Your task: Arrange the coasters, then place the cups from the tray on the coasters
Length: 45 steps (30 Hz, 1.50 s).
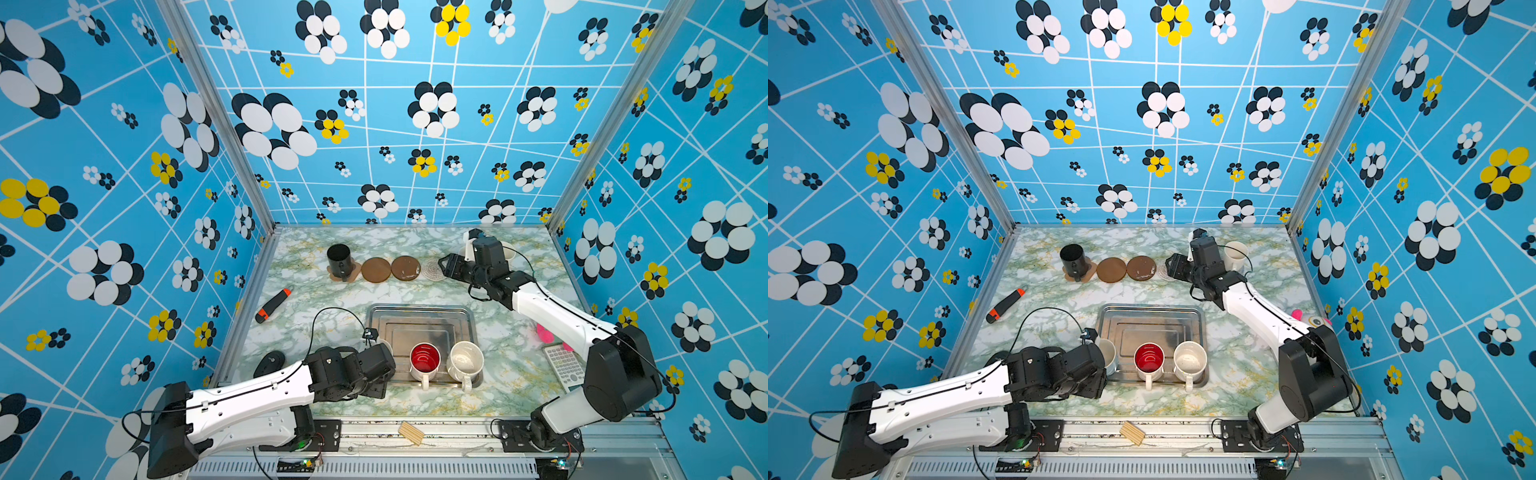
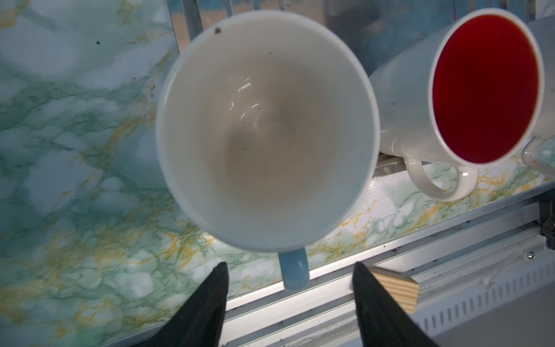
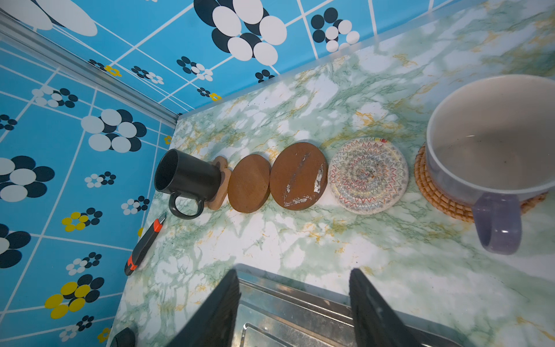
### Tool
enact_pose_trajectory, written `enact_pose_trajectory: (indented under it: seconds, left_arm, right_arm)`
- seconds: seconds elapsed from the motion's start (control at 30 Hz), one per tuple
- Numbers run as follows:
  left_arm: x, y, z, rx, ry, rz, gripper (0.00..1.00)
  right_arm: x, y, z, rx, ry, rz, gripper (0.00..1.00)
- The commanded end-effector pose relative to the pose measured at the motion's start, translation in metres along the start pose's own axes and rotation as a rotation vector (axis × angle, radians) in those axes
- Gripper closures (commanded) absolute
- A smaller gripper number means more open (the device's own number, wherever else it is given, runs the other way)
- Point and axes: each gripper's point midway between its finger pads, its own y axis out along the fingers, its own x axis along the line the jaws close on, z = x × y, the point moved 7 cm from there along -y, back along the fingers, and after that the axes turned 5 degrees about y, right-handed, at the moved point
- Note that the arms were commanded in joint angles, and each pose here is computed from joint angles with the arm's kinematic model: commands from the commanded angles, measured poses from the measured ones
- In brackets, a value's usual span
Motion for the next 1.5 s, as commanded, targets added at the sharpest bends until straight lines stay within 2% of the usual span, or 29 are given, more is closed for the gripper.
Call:
enact_pose_trajectory:
  seconds: [0.0, 0.23, 0.63, 0.7, 1.13, 1.3, 1.47]
  left_arm:
    - [0.0, 0.01, -0.002, -0.031, -0.015, -0.037, 0.35]
    - [0.003, 0.021, 0.0, -0.012, -0.008, -0.107, 0.41]
    - [0.002, 0.036, 0.003, -0.039, -0.041, -0.088, 0.56]
    - [0.002, 0.036, 0.002, -0.045, -0.041, -0.086, 0.62]
    - [-0.001, 0.04, 0.0, -0.051, -0.041, -0.087, 0.85]
    - [-0.001, 0.037, -0.002, -0.063, -0.041, -0.094, 0.99]
    - [-0.001, 0.034, -0.004, -0.07, -0.041, -0.099, 1.0]
  right_arm:
    - [0.006, 0.001, -0.004, -0.007, 0.004, -0.02, 0.39]
    - [0.005, 0.003, -0.003, -0.001, 0.005, -0.016, 0.39]
    - [0.005, 0.005, -0.002, 0.004, 0.005, -0.016, 0.39]
    - [0.005, 0.004, -0.002, 0.003, 0.005, -0.018, 0.39]
    - [0.006, 0.006, -0.001, 0.012, 0.008, -0.027, 0.39]
    - [0.006, 0.005, -0.001, 0.011, 0.008, -0.027, 0.39]
    - [0.006, 0.006, -0.001, 0.012, 0.007, -0.026, 0.39]
